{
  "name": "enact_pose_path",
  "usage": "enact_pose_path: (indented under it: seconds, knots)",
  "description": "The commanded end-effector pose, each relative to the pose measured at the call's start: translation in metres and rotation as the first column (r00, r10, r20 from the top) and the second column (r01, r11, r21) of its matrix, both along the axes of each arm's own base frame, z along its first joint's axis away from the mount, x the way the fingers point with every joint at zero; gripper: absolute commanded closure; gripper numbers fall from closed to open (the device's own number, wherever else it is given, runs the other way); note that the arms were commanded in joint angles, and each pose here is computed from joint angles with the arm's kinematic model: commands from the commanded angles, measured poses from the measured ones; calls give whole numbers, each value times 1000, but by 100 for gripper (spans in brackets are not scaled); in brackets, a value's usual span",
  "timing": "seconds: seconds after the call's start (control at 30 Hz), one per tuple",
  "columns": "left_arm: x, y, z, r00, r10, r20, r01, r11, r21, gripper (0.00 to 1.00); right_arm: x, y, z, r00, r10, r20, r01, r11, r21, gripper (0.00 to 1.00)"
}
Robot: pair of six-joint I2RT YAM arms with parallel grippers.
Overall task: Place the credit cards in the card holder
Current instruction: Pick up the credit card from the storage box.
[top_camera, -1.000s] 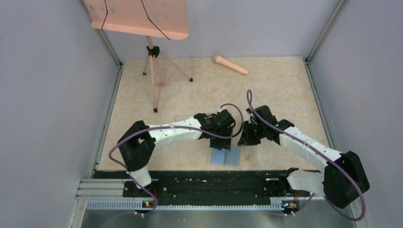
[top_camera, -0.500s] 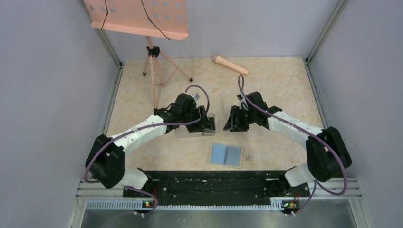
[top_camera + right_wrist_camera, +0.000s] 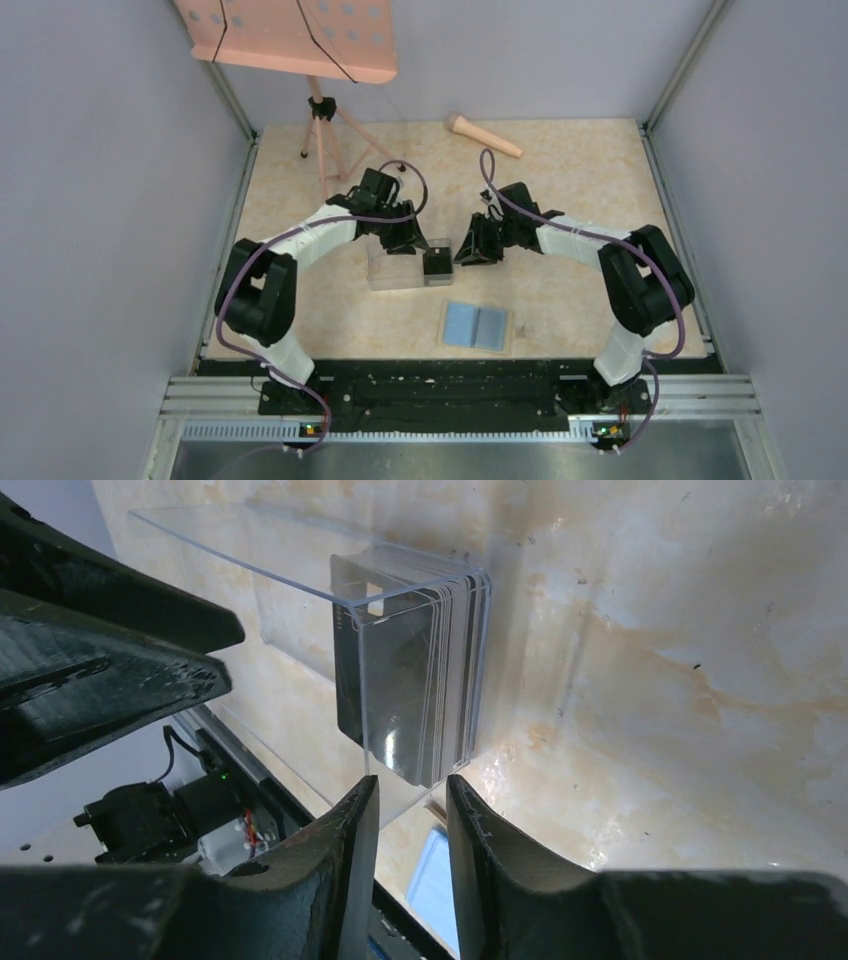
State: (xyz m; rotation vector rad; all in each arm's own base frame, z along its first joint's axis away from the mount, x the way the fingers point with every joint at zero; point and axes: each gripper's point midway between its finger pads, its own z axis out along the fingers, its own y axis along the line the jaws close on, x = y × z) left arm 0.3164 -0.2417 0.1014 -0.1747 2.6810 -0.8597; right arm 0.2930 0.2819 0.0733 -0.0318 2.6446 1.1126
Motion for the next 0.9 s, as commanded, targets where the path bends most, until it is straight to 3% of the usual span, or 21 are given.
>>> enact_pose_path:
  seconds: [0.0,0.33,0.47,0.6,0.87]
  knots:
    - [5,0,-14,999,-40,-28,41,997,64,55,11,14,13,1000,17,24,-19,998,64,72]
    - [-1,-19,-42,992,-90,-86,101,985,139,60,5,28,15,999,46,22,-48,994,97,77]
    - [-5,-34,-43,988,-127,-90,137,983,124,79,4,30,15,999,50,17,-51,993,102,81]
    - [-5,-36,-40,988,-135,-80,147,975,167,84,3,31,17,998,54,20,-56,993,105,82]
    - [-8,-18,-42,987,-130,-97,154,940,305,56,3,32,22,998,56,30,-59,992,108,83]
